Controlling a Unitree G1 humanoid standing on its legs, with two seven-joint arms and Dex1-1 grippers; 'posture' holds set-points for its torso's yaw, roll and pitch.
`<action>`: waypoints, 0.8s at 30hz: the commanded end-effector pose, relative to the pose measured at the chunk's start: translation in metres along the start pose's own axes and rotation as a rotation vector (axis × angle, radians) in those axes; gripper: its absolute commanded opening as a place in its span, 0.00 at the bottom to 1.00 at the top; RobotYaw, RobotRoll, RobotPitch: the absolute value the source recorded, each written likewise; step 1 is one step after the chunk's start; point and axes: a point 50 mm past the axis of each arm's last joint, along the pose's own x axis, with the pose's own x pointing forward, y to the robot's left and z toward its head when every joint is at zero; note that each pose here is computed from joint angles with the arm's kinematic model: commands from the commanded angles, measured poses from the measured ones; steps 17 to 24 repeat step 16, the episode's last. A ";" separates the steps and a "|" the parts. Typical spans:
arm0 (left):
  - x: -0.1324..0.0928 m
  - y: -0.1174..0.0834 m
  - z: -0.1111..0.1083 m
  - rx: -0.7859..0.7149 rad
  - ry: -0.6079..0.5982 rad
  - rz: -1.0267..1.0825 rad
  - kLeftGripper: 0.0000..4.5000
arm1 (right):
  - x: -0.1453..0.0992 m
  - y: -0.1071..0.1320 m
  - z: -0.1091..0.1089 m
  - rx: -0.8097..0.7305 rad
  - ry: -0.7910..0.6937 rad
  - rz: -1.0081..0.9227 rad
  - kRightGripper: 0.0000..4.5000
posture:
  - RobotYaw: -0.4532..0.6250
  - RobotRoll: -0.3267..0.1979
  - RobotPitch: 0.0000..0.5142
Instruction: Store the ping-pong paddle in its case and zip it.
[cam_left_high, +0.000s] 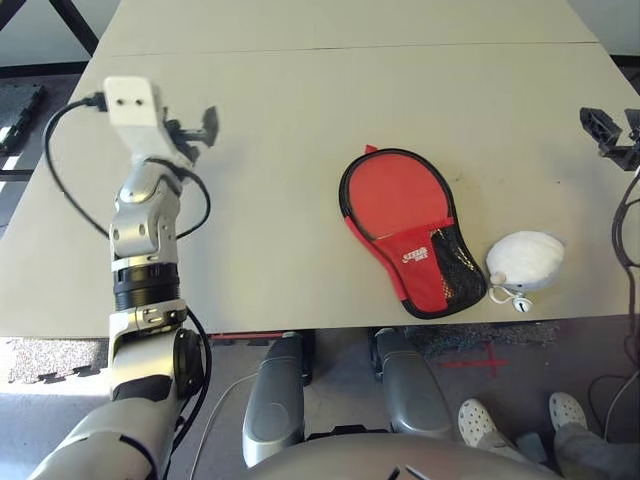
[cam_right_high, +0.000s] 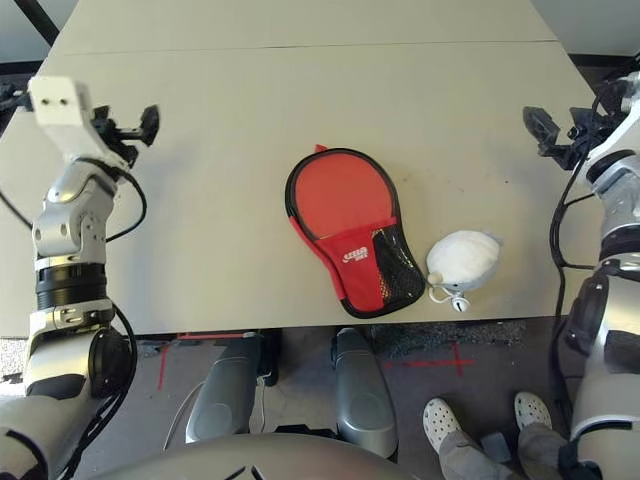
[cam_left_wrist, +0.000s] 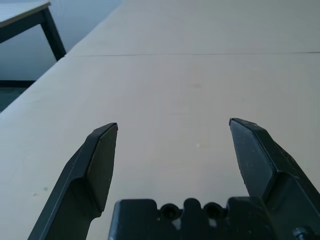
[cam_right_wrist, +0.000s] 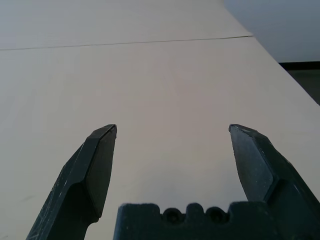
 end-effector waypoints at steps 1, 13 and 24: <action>-0.005 0.003 -0.010 0.032 0.003 0.029 1.00 | -0.005 -0.007 -0.008 0.010 0.006 -0.065 0.99 | 0.39 0.62 0.51; -0.013 0.002 -0.017 0.058 0.002 0.053 1.00 | 0.001 -0.003 -0.004 -0.020 0.029 -0.080 0.99 | 0.38 0.62 0.64; -0.014 -0.001 -0.018 0.060 0.012 0.041 1.00 | 0.002 0.000 -0.006 -0.017 0.037 -0.069 0.99 | 0.40 0.62 0.66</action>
